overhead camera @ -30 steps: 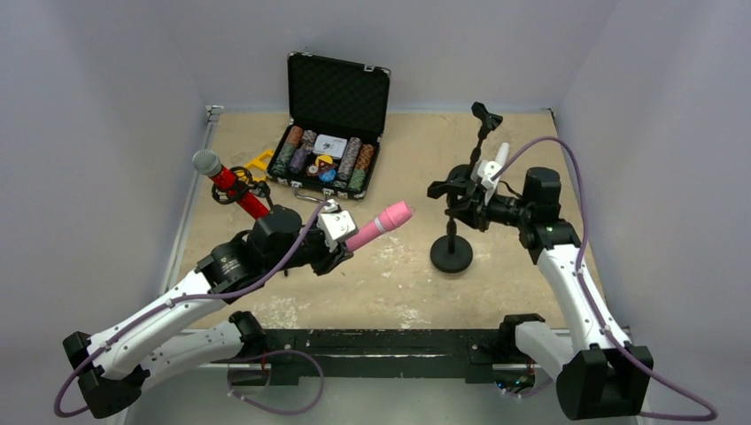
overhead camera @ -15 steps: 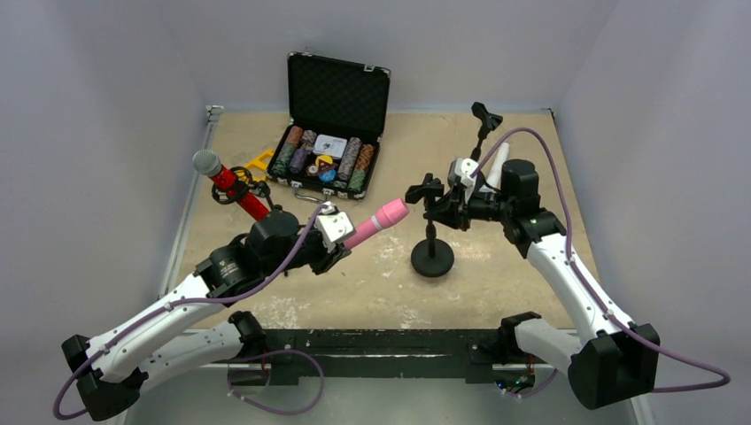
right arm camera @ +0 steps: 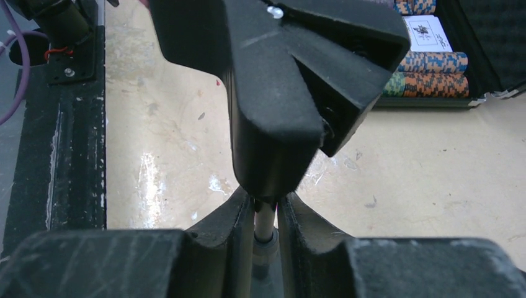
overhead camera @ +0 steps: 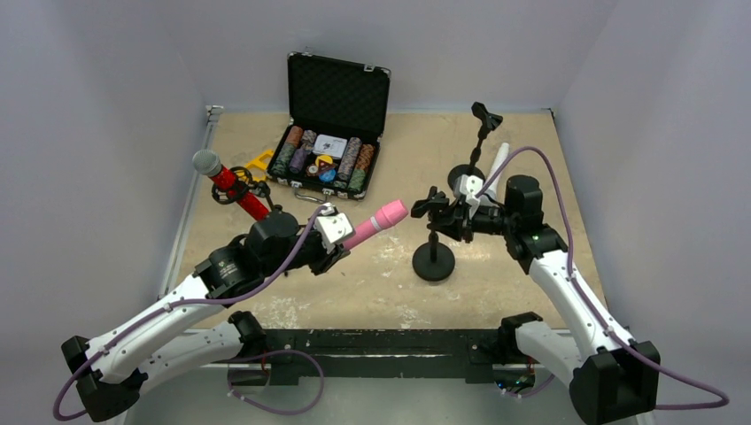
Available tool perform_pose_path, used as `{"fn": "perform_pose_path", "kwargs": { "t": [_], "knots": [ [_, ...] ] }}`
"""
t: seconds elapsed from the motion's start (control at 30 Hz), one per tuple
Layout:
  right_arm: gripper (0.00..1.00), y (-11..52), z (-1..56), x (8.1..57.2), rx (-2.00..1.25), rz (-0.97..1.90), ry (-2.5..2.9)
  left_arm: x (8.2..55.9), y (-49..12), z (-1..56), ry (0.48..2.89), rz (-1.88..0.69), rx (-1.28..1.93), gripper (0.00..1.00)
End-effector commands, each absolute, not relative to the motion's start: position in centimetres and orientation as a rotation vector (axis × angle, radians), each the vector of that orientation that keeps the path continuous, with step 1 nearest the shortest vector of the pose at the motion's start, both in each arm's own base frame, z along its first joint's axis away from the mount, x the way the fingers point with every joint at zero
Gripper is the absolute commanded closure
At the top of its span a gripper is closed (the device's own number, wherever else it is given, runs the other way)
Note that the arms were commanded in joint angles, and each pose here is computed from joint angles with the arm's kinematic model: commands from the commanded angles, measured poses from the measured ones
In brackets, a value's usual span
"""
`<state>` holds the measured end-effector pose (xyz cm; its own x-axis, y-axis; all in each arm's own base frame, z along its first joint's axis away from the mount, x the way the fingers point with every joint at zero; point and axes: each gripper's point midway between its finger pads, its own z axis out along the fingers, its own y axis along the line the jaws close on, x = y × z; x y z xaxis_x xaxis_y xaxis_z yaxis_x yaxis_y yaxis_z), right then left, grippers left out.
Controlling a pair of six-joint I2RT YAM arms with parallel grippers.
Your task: Attach the microphones to the stand
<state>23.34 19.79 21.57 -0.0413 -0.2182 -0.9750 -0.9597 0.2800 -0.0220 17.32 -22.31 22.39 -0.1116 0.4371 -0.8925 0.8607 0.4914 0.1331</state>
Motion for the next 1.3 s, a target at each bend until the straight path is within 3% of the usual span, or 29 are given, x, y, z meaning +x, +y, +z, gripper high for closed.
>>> {"fn": "perform_pose_path", "kwargs": {
  "t": [0.0, 0.3, 0.47, 1.27],
  "knots": [
    [0.74, 18.9, 19.9, 22.3, -1.172, 0.867, 1.504, 18.0, -22.8, 24.6, 1.645, -0.537, 1.062, 1.00],
    [0.37, 17.0, 20.3, 21.5, -1.184, 0.815, 1.525, 17.8, -22.8, 24.7, 1.640, -0.547, 1.064, 1.00],
    [0.25, 15.7, 20.3, 21.0, -1.225, 0.753, 1.524, 17.7, -22.9, 24.8, 1.632, -0.553, 1.067, 1.00],
    [0.21, 10.9, 21.9, 20.3, -1.315, 0.522, 1.626, 17.2, -22.5, 25.8, 1.593, -0.570, 1.059, 1.00]
  ]
}}
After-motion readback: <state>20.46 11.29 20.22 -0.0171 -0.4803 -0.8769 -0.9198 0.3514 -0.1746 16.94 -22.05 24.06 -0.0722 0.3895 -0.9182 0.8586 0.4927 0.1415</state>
